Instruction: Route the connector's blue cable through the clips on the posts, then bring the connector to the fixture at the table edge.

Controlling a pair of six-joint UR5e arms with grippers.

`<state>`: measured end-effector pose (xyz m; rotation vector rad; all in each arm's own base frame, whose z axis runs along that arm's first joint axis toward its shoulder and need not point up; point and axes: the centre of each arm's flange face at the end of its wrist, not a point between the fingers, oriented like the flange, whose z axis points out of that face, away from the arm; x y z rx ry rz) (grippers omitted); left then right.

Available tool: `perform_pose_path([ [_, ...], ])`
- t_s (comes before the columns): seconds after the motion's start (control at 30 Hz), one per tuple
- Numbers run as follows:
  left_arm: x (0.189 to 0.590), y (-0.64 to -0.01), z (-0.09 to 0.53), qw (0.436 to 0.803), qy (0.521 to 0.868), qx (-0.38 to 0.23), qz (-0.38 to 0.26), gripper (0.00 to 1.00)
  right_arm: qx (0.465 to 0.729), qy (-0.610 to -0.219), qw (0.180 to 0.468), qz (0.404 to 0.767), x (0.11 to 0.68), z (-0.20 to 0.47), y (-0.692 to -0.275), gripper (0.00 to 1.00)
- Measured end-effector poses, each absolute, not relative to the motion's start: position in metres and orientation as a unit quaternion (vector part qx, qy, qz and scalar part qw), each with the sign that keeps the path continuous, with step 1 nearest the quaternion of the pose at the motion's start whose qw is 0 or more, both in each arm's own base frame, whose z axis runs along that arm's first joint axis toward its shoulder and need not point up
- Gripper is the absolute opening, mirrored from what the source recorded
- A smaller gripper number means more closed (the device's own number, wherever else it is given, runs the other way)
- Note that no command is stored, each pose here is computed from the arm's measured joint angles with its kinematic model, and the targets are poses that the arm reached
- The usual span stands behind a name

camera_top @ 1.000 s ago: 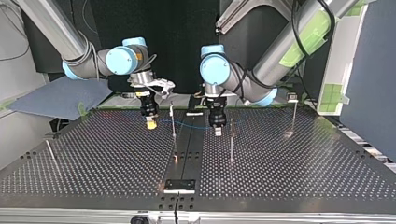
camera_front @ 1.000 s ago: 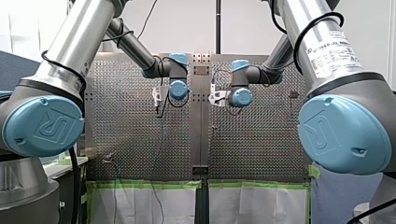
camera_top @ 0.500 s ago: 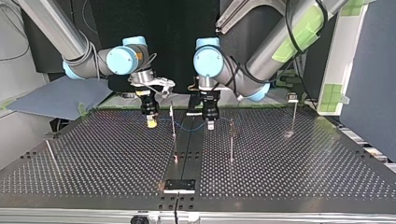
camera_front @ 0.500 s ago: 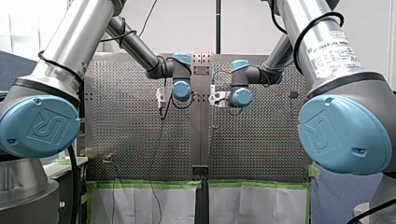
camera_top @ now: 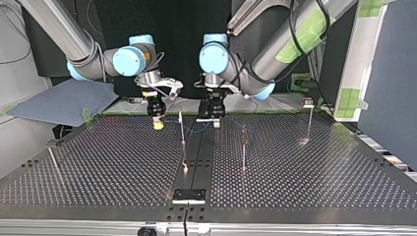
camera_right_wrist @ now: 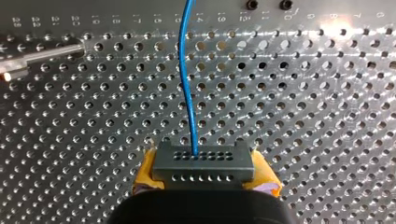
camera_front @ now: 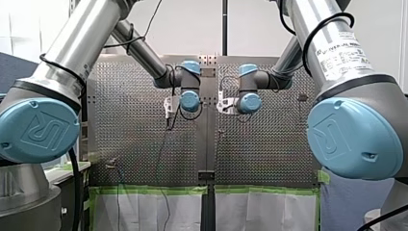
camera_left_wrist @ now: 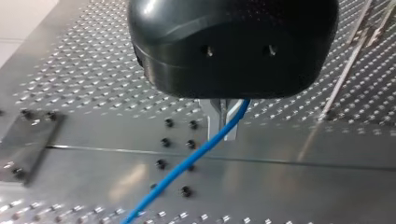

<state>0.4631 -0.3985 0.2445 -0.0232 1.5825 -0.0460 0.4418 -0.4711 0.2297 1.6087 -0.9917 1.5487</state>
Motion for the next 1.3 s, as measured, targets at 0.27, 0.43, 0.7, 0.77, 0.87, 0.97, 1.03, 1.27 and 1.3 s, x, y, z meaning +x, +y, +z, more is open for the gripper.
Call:
perform_pose_path([
  [0.27, 0.458, -0.405, 0.23, 0.702, 0.712, -0.007, -0.026, 0.0, 0.624, -0.391, 0.343, 0.583, 0.432, 0.216, -0.466, 0.0],
  [0.43, 0.455, -0.405, 0.215, 0.701, 0.713, -0.005, -0.028, 0.0, 0.626, -0.397, 0.344, 0.576, 0.424, 0.204, -0.461, 0.0],
  [0.7, 0.456, -0.409, 0.184, 0.692, 0.722, 0.001, -0.027, 0.0, 0.629, -0.404, 0.345, 0.567, 0.415, 0.193, -0.457, 0.0],
  [0.77, 0.456, -0.409, 0.182, 0.691, 0.722, 0.001, -0.028, 0.0, 0.629, -0.406, 0.346, 0.566, 0.414, 0.192, -0.457, 0.0],
  [0.87, 0.455, -0.41, 0.18, 0.69, 0.723, 0.002, -0.028, 0.0, 0.629, -0.408, 0.347, 0.564, 0.412, 0.19, -0.457, 0.0],
  [0.97, 0.454, -0.41, 0.179, 0.69, 0.723, 0.003, -0.029, 0.0, 0.627, -0.409, 0.349, 0.563, 0.409, 0.187, -0.457, 0.0],
  [1.03, 0.452, -0.41, 0.177, 0.689, 0.724, 0.005, -0.028, 0.0, 0.626, -0.41, 0.349, 0.563, 0.406, 0.183, -0.456, 0.0],
  [1.27, 0.448, -0.41, 0.162, 0.683, 0.73, 0.011, -0.025, 0.0, 0.62, -0.412, 0.353, 0.567, 0.398, 0.174, -0.455, 0.0],
  [1.3, 0.447, -0.41, 0.159, 0.682, 0.731, 0.012, -0.024, 0.0, 0.62, -0.412, 0.354, 0.567, 0.397, 0.174, -0.455, 0.0],
])
